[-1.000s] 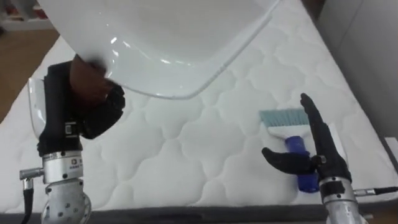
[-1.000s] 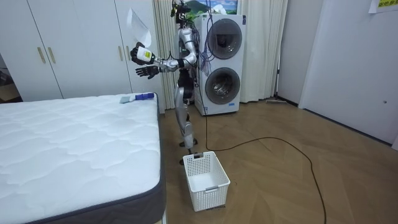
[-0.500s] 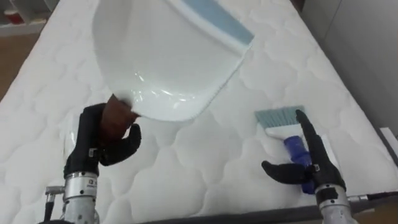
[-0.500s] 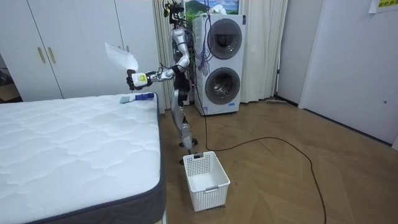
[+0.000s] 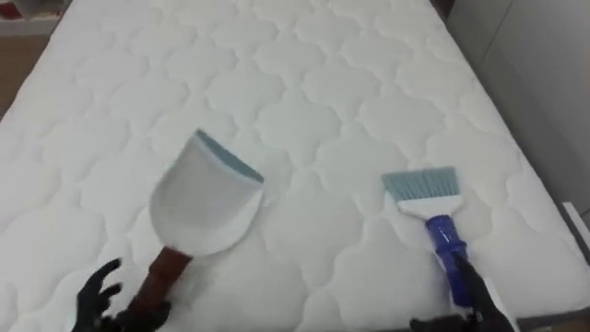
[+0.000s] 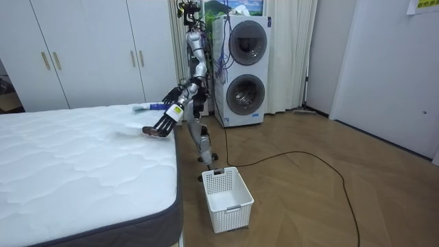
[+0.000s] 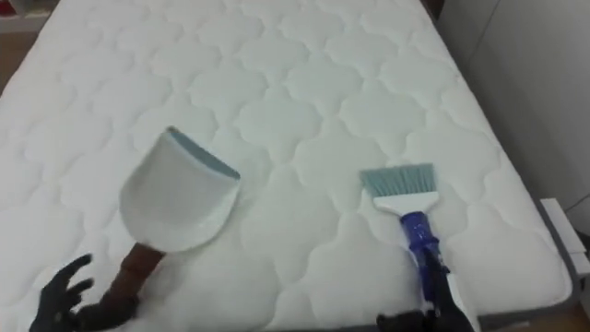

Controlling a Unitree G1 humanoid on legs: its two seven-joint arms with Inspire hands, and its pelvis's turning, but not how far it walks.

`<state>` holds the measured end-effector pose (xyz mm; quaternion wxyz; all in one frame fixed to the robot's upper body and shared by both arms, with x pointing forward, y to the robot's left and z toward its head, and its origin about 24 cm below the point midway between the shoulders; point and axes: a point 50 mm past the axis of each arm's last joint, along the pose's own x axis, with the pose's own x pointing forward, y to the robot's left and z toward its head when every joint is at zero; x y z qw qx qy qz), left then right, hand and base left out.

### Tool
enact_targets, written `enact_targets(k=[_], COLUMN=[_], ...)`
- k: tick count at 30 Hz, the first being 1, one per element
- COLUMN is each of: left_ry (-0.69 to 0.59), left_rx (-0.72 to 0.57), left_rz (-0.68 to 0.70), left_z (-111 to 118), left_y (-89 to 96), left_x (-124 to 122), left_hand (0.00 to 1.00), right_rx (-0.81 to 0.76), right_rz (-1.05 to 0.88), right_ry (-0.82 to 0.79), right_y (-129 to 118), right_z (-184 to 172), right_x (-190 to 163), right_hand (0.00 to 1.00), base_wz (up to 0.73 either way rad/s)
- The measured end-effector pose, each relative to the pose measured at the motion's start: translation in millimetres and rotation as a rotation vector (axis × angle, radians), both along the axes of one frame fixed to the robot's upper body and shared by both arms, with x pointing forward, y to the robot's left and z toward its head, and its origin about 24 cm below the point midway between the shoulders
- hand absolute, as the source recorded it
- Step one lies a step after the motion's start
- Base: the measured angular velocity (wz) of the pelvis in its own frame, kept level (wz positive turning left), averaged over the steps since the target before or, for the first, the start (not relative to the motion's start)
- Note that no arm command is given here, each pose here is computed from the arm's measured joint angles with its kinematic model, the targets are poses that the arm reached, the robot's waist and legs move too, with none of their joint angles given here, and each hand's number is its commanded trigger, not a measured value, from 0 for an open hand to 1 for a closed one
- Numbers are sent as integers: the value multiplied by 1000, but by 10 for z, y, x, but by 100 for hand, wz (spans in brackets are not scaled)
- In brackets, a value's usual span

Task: Clean bed

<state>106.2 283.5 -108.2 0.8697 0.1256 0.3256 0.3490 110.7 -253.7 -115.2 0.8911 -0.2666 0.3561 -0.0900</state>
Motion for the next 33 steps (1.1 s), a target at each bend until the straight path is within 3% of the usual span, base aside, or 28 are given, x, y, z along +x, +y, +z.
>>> enact_targets(k=[10,16,20,21,25,33], left_ry=[229,389,552,610,702,797], left_rx=[-23,-43,-102,-137,-253,-382], left_rz=[178,257,369,365,261,-61], left_z=[-224,-305,-354,-373,-444,-562], left_y=[93,110,108,64,-84,-286], left_x=[-630,-1021,-1438,-1555,-1630,-1336], left_hand=[0,0,0,0,0,0], right_rx=[14,-7,-28,-19,57,205], right_rz=[-90,-228,-356,-373,-358,-299], right_ry=[86,280,413,459,606,708], right_y=[-12,-129,-277,-284,-220,-86], right_z=[-128,-287,-315,-333,-402,-479], right_x=[-281,-764,-1100,-1169,-1332,-1223], right_hand=[0,0,0,0,0,0], base_wz=[-4,-4,-18,-20,-2,2])
